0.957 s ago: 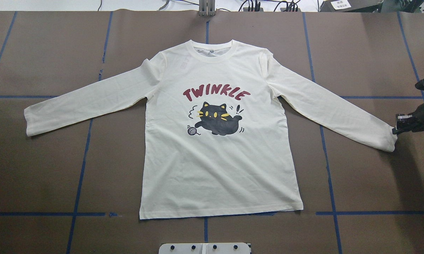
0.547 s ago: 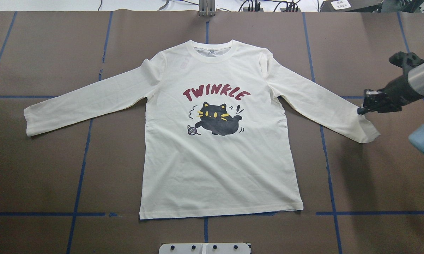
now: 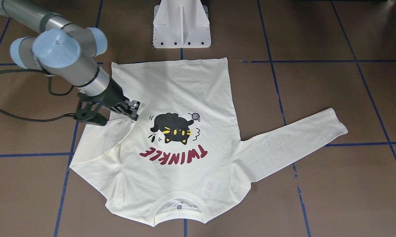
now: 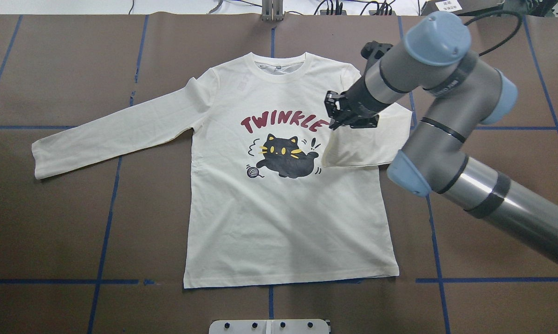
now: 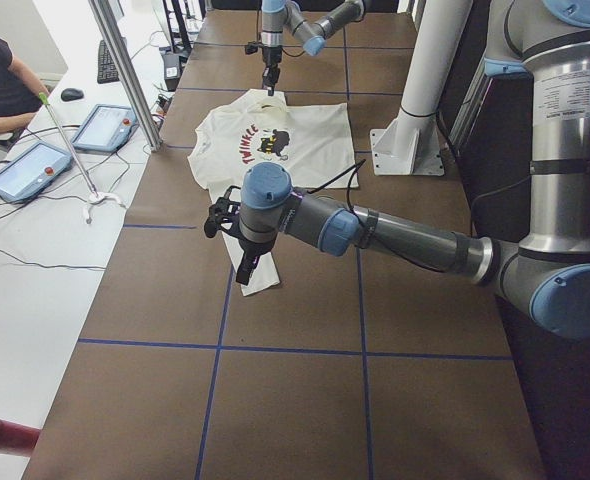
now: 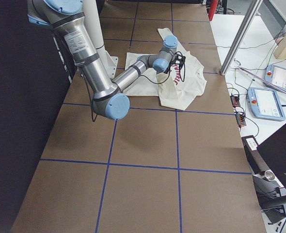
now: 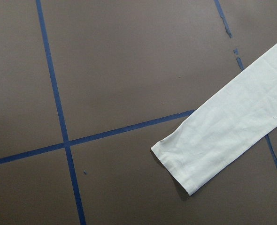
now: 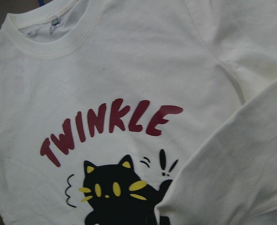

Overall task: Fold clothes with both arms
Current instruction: 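Carry the held sleeve across the shirt chest toward the other sleeve, release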

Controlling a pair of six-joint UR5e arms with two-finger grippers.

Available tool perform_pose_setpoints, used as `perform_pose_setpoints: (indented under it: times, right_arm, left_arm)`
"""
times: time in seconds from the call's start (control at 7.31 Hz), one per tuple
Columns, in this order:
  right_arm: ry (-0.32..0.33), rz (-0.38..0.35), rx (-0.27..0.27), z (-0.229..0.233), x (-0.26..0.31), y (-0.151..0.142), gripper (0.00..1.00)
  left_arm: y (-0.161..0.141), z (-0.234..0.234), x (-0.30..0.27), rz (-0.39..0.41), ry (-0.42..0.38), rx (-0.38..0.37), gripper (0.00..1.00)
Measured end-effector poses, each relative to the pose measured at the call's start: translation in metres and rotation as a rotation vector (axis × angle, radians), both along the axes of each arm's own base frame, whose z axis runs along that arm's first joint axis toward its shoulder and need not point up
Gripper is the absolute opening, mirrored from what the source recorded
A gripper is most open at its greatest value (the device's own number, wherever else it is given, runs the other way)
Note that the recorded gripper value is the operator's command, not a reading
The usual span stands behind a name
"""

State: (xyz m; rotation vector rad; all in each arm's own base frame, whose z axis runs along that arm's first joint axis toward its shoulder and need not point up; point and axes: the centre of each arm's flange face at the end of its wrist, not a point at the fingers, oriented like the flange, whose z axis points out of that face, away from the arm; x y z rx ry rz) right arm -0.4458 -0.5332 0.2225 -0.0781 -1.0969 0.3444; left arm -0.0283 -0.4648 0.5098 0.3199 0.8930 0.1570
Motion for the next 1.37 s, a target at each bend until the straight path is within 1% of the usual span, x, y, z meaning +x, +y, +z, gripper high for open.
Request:
perform_pose_setpoints:
  times: [0.14, 0.27, 0.41, 0.55, 0.68, 0.82, 0.96, 1.09, 1.23, 1.37]
  right_arm:
    - [0.004, 0.041, 0.006, -0.05, -0.048, -0.013, 0.0]
    - [0.02, 0.075, 0.034, -0.1, -0.109, -0.016, 0.0]
    - [0.032, 0.104, 0.078, -0.129, -0.165, -0.003, 0.0]
    - [0.031, 0.129, 0.13, -0.138, -0.211, 0.018, 0.0]
    - [0.03, 0.142, 0.165, -0.14, -0.244, 0.036, 0.04]
    - [0.033, 0.145, 0.182, -0.142, -0.265, 0.046, 0.05]
    - [0.038, 0.146, 0.189, -0.15, -0.279, 0.051, 0.29]
    - [0.042, 0.15, 0.195, -0.16, -0.289, 0.053, 0.56]
    - [0.044, 0.159, 0.202, -0.167, -0.293, 0.053, 0.89]
    - [0.044, 0.17, 0.207, -0.173, -0.294, 0.052, 0.97]
  left_arm:
    - [0.0, -0.001, 0.0, 0.0, 0.001, 0.002, 1.0]
    - [0.0, -0.001, 0.0, 0.001, 0.001, 0.003, 1.0]
    - [-0.001, -0.001, 0.0, 0.001, 0.002, 0.003, 1.0]
    - [-0.001, 0.0, 0.001, 0.003, 0.002, 0.001, 1.0]
    - [-0.001, 0.002, 0.001, 0.003, 0.002, 0.0, 1.0]
    - [-0.001, 0.002, 0.001, 0.003, 0.002, -0.001, 1.0]
    - [-0.001, 0.002, 0.001, 0.003, 0.003, -0.001, 1.0]
    - [-0.001, 0.001, 0.001, 0.005, 0.007, 0.0, 1.0]
    - [-0.001, -0.001, 0.005, 0.014, 0.013, 0.003, 1.0]
    - [-0.002, -0.002, 0.017, 0.04, 0.017, 0.016, 1.0]
